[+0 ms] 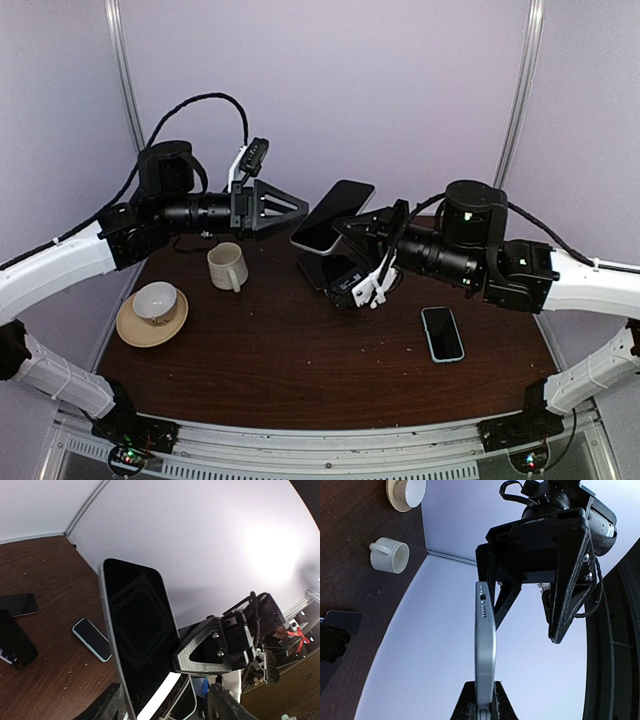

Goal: Put the phone into the phone case
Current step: Pass from the right arm to the left

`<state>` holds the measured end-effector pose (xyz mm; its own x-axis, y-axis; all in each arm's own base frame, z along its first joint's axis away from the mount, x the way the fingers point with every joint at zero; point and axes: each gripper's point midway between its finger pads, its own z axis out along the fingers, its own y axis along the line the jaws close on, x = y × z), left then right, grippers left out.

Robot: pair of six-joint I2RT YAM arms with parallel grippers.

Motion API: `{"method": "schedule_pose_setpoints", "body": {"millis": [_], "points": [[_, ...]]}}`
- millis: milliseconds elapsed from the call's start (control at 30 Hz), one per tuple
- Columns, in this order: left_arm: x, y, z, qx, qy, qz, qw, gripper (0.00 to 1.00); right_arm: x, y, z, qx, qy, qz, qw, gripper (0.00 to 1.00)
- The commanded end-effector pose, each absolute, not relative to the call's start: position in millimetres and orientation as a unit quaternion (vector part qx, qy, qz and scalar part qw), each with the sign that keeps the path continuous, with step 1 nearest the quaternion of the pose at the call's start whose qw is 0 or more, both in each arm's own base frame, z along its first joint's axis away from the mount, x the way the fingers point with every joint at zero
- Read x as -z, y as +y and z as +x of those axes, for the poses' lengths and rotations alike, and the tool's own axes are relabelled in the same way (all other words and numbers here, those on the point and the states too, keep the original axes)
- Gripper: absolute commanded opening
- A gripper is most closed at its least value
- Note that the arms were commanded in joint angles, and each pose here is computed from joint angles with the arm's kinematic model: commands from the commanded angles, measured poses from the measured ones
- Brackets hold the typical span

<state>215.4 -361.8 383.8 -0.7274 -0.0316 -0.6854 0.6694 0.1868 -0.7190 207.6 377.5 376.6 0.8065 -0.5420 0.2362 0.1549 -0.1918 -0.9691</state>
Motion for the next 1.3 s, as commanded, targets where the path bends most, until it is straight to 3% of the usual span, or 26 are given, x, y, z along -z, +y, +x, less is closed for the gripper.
{"method": "schedule_pose_setpoints", "body": {"millis": [0,333,500,700,1100,1267], "points": [[-409.2,-360.2,195.8,0.657,0.664,0.228,0.273,0.62,-420.4,376.9,207.0,0.291,0.139,-0.67,0.668,0.0],[-405.4,-350.1,198.3,0.624,0.682,0.229,0.304,0.72,-428.1,387.0,205.1,0.285,0.125,-0.669,0.675,0.0],[-406.9,-364.4,200.0,0.653,0.671,0.226,0.269,0.7,-434.3,390.4,202.2,0.287,0.115,-0.668,0.677,0.0],[-413.7,-360.5,200.5,0.651,0.663,0.228,0.29,0.7,-435.8,386.7,200.3,0.29,0.111,-0.673,0.671,0.0],[-438.9,-367.2,168.7,0.695,0.598,0.28,0.286,0.31,-427.5,394.3,202.8,0.293,0.11,-0.681,0.662,0.0],[-440.3,-363.6,166.9,0.695,0.593,0.281,0.294,0.07,-424.9,394.4,200.0,0.293,0.108,-0.686,0.658,0.0]]}}
